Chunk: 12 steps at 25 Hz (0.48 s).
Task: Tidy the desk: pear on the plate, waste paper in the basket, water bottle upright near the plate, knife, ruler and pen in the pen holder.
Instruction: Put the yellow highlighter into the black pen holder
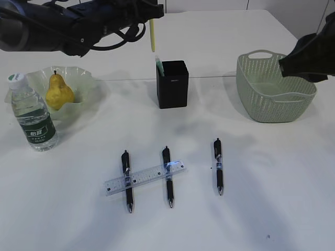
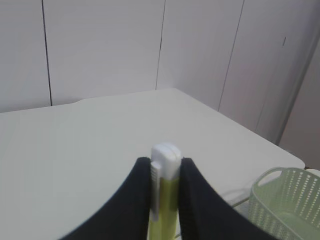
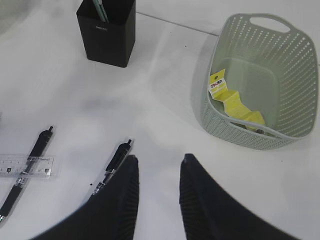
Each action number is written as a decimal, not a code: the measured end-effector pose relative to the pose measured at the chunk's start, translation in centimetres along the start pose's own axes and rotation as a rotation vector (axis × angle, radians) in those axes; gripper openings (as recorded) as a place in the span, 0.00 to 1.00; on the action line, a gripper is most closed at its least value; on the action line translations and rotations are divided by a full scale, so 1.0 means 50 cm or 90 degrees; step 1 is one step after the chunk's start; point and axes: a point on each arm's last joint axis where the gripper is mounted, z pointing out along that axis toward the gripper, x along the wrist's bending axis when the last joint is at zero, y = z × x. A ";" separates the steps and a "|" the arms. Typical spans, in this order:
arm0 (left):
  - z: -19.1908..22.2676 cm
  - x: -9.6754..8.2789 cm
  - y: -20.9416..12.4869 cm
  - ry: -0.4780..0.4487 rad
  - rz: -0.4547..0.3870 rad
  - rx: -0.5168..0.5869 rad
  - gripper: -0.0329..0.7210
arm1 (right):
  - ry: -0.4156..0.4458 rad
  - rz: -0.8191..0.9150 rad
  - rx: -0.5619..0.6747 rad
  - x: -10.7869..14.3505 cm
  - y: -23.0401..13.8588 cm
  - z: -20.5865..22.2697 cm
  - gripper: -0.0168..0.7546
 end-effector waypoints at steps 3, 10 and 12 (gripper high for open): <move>0.007 -0.010 -0.015 -0.015 -0.002 -0.013 0.16 | -0.001 -0.001 0.000 0.000 0.000 0.000 0.34; 0.020 -0.016 -0.057 -0.029 -0.019 -0.009 0.16 | -0.002 -0.003 0.000 -0.001 0.000 0.000 0.34; 0.022 -0.015 -0.064 -0.031 -0.021 -0.011 0.16 | -0.002 -0.003 0.000 -0.001 0.000 0.000 0.34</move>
